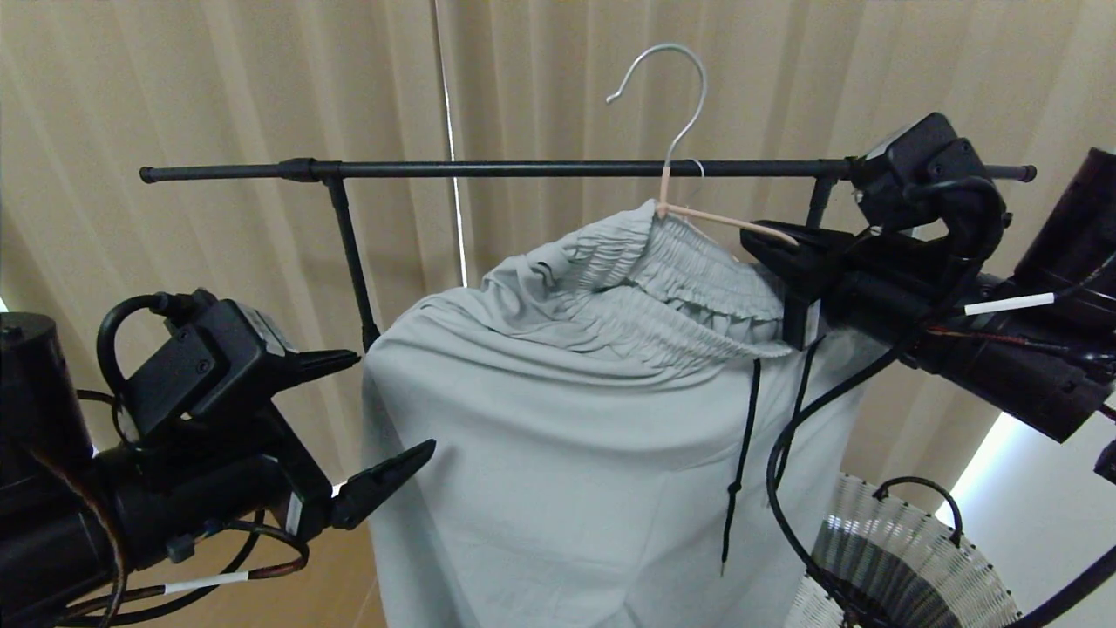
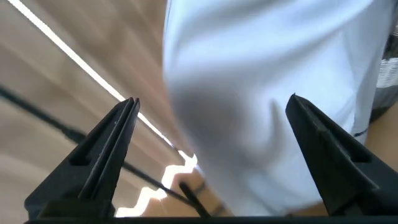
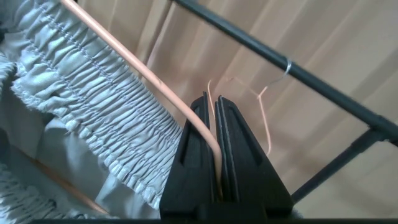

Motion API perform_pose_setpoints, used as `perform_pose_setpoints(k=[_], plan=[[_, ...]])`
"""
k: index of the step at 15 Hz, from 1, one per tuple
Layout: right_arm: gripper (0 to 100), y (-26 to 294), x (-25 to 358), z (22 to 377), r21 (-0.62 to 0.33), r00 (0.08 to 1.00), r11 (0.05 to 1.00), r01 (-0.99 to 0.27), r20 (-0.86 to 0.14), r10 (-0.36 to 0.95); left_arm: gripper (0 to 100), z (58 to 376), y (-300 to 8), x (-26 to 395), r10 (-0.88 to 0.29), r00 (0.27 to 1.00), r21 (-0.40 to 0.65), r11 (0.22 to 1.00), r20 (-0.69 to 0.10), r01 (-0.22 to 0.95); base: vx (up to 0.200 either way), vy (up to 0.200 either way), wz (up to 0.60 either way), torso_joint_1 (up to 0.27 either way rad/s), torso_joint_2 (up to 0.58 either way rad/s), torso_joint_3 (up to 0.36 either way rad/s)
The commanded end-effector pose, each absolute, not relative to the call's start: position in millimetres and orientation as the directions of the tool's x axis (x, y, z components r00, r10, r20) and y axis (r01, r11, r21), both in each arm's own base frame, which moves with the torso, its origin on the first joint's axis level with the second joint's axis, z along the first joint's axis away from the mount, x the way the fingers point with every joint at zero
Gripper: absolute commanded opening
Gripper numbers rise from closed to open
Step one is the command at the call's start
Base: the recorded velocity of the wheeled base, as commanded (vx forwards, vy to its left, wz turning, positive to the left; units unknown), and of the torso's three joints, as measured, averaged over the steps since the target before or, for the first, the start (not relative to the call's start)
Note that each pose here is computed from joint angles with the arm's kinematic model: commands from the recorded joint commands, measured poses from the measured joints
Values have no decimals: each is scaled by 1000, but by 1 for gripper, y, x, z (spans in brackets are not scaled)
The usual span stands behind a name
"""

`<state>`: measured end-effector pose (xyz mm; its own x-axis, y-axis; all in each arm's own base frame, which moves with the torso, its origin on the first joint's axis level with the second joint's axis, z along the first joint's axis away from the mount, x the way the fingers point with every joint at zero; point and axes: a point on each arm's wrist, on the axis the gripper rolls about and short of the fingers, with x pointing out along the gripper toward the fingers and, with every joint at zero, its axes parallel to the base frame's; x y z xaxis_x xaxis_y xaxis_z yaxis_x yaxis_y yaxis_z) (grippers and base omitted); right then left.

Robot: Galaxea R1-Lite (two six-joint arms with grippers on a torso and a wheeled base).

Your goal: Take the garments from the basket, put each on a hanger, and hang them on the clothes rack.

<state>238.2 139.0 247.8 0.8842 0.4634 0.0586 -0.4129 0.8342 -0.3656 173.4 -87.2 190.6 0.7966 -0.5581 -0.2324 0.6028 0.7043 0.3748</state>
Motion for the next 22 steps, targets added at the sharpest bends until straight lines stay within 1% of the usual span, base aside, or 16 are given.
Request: perform_pose_setpoints(k=[1,7,11,12,17,19,22], plan=[[0,133,229,256,-363,882,840,-403,90,463,100,186,-83,172,-544,803,361,718,-244,596,0,0,0,0,0,0],[0,133,228,257,-357,880,841,-406,95,465,100,172,-79,175,-518,801,341,726,-300,597,0,0,0,0,0,0],[0,133,228,258,-357,880,842,-405,98,465,100,169,-78,173,-517,798,337,726,-310,600,0,0,0,0,0,0],[0,133,228,258,-357,880,842,-405,99,465,0,169,-79,174,-516,797,336,725,-313,601,0,0,0,0,0,0],[0,133,228,258,-357,881,843,-402,99,462,0,161,-72,174,-483,807,338,738,-340,584,0,0,0,0,0,0],[0,133,228,259,-355,882,845,-401,101,461,0,155,-61,175,-433,824,336,764,-364,550,0,0,0,0,0,0],[0,131,230,260,-344,886,852,-395,104,452,0,147,-45,177,-356,847,373,781,-395,501,0,0,0,0,0,0]])
